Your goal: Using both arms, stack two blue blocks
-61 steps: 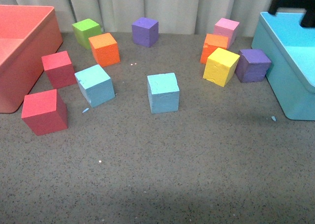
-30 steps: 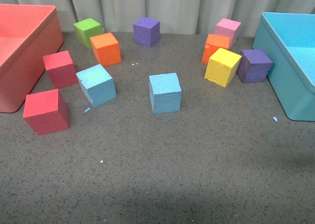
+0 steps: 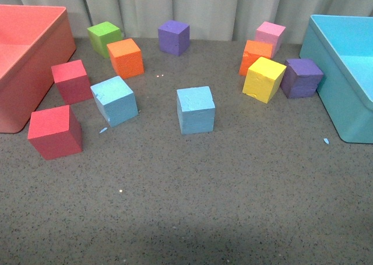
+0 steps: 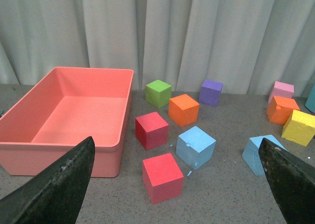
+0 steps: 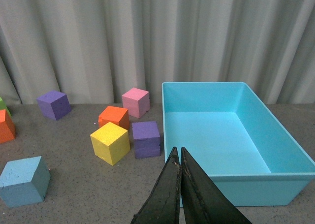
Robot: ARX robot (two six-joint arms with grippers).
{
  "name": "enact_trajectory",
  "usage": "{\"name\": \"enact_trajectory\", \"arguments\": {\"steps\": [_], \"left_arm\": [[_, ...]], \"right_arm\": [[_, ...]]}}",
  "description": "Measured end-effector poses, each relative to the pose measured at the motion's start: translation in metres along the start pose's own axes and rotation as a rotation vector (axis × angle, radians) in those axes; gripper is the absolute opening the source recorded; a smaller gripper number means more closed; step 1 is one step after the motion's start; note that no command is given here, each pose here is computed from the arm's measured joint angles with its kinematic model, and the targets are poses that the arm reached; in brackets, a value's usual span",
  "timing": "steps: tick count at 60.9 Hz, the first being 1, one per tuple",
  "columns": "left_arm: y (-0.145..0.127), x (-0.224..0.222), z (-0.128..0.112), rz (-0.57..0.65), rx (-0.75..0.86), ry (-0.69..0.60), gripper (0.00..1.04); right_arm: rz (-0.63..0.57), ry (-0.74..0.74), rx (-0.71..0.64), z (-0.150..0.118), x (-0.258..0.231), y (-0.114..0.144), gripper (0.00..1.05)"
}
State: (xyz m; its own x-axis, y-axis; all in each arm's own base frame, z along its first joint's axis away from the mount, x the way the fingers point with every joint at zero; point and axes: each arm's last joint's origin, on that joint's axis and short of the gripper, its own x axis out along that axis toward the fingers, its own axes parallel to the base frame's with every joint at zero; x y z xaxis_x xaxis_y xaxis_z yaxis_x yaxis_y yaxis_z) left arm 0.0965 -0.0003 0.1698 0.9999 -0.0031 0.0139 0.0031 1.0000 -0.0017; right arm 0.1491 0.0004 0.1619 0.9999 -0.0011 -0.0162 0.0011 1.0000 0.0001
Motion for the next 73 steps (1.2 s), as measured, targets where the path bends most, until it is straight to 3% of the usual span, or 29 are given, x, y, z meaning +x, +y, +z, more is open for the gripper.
{"name": "enact_trajectory", "arguments": {"steps": [73], "left_arm": [[0.0, 0.0, 0.0, 0.0, 0.0, 0.0, 0.98]], "right_arm": [[0.002, -0.016, 0.0, 0.004, -0.043, 0.0, 0.01]]}}
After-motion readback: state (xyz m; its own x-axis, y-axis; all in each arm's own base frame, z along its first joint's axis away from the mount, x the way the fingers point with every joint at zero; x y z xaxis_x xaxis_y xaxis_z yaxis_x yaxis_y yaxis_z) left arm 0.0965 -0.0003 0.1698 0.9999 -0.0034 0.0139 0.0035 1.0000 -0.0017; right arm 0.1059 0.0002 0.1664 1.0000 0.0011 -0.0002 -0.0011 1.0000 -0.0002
